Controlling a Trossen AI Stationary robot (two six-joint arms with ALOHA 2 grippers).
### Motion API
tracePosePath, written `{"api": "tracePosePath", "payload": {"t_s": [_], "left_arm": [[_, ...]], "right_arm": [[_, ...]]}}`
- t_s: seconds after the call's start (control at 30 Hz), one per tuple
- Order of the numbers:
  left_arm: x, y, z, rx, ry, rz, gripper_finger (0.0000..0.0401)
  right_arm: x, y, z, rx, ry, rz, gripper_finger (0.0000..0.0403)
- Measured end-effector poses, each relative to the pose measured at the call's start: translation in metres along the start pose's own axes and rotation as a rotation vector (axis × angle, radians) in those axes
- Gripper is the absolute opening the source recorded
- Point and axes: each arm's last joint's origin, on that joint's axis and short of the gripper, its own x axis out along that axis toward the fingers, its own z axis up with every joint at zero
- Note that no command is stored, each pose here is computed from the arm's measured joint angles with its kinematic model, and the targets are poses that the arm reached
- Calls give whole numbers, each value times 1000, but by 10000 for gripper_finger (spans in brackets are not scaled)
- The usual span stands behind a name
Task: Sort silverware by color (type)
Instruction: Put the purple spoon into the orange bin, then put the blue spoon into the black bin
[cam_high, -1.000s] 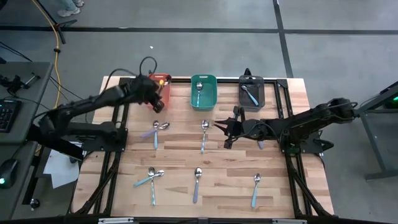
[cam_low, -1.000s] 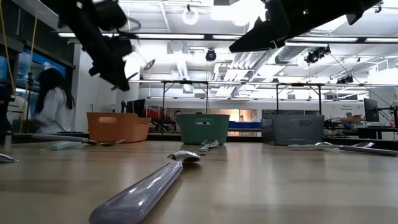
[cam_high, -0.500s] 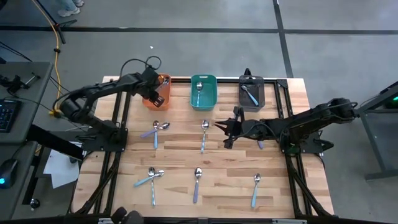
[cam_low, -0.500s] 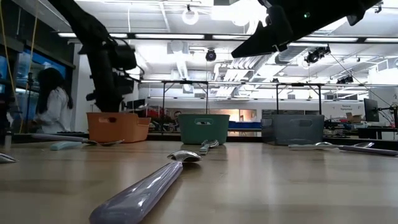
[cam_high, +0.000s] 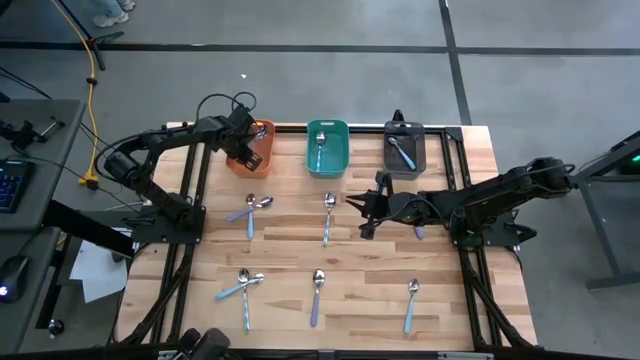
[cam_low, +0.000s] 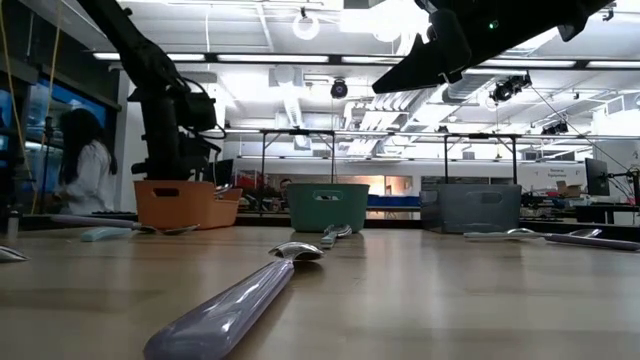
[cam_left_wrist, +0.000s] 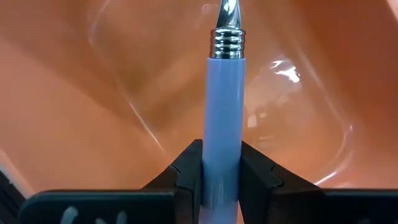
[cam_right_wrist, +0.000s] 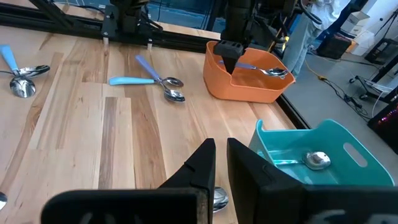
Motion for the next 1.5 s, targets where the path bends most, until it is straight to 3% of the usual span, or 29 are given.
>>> {"api": "tracePosePath", "payload": {"t_s": [0.2,0.4,0.6,0.87,1.07,1.5], "left_arm": [[0,1,0,-4,-3,1,113],[-4,1,0,26,-20,2,125],[-24,-5,3,50,-124,-7,87],[-29,-23,14,111,-261,-122,7],[-15,-27,29,126,-349,-144,3],[1,-11,49,85,-484,-101,0]], "right_arm": [[0,0,0,0,0,0,23],[0,0,0,0,0,1,23],[0,0,0,-6,0,1,23],[0,0,0,-9,1,0,23],[0,0,0,-11,1,0,23],[0,0,0,-12,2,0,23]]}}
